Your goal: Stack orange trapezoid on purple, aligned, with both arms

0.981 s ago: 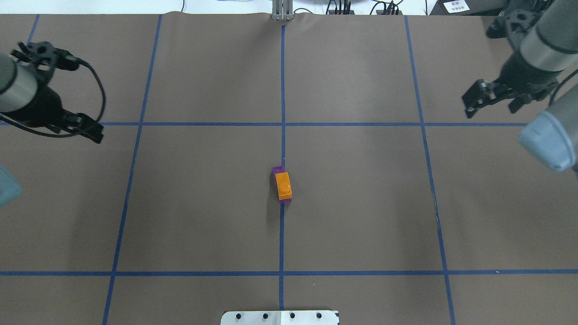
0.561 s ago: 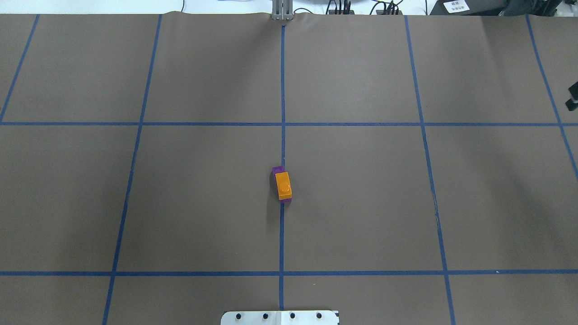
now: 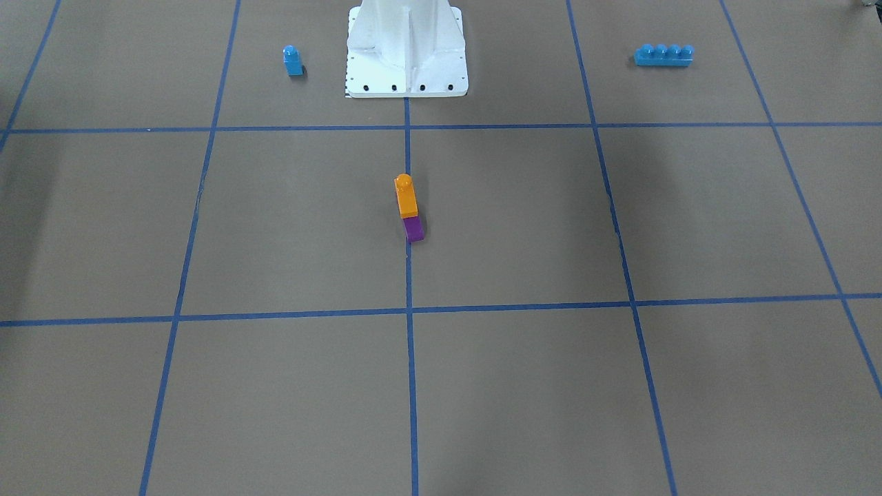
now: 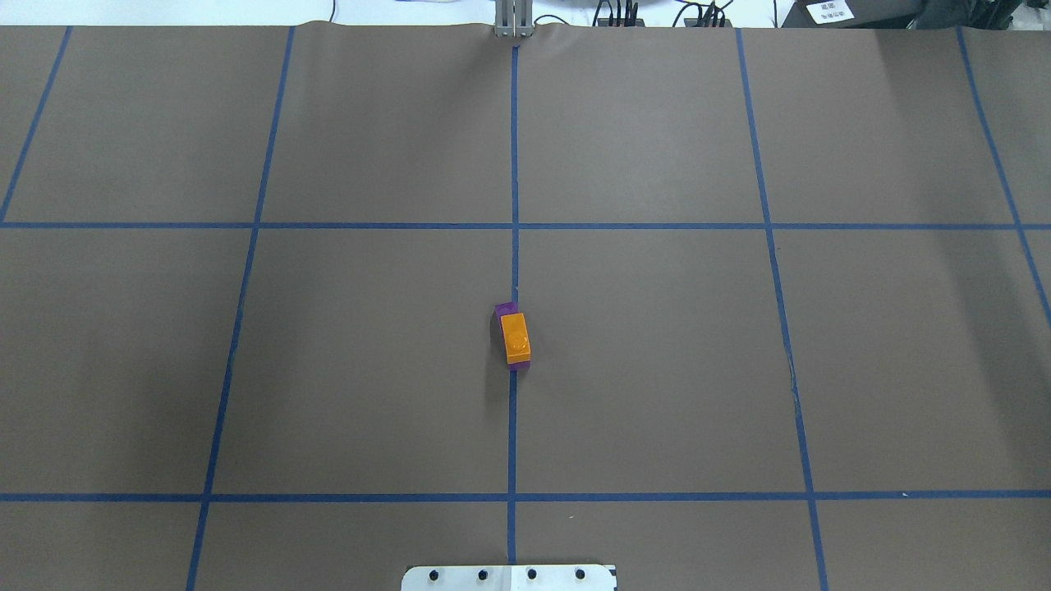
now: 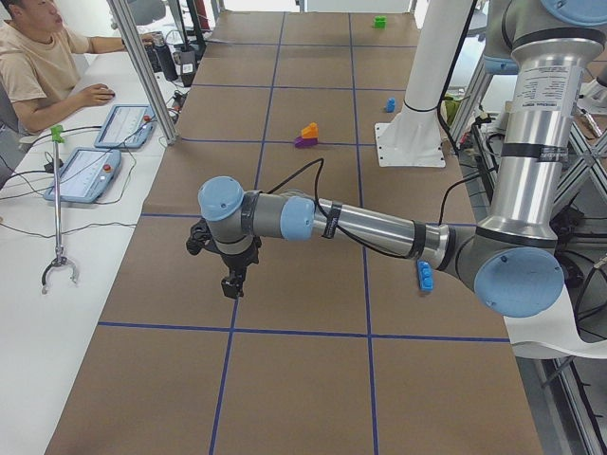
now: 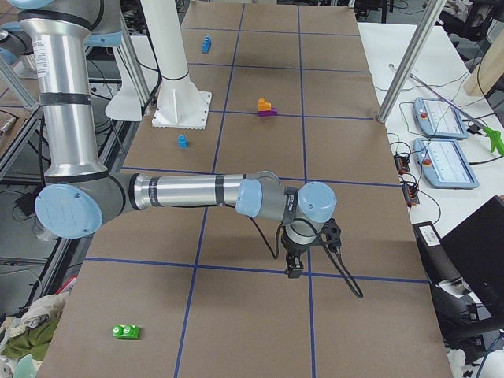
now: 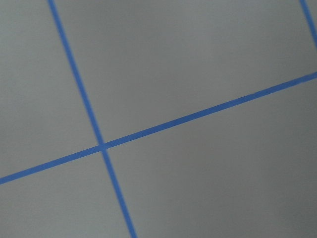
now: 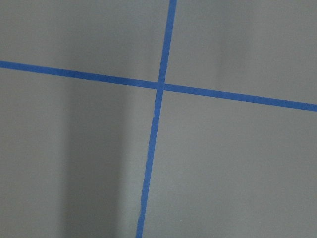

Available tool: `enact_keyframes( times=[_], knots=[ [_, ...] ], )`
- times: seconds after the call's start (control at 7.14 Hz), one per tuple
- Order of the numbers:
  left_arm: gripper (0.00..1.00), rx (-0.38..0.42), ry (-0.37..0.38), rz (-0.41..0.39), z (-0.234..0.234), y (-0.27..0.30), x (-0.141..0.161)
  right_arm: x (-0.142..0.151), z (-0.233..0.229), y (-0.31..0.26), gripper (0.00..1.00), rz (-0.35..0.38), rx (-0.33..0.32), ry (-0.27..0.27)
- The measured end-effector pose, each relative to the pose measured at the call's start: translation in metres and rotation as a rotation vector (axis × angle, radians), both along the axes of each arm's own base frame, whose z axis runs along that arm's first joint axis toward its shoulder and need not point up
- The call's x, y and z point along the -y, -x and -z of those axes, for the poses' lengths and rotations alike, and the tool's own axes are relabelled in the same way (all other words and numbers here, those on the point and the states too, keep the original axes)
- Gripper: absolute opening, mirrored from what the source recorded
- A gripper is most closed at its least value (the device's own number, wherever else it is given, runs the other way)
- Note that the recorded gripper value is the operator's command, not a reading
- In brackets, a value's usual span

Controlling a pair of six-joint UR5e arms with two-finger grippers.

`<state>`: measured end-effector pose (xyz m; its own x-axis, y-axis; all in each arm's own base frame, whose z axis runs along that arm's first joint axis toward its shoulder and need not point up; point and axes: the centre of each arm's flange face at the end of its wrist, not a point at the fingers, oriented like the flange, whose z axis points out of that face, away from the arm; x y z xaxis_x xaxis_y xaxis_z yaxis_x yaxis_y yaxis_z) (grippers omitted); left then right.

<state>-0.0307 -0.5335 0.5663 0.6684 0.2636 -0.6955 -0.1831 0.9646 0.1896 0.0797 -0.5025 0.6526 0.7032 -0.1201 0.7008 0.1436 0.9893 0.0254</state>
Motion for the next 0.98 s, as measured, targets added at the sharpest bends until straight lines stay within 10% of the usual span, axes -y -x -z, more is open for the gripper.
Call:
enact_keyframes(
  times=[0.98],
  knots=[
    [1.0,0.003,0.07,0.009,-0.032,0.003,-0.026,-0.031,-0.022,-0.015,1.0,-0.059,-0.01,0.013]
  ],
)
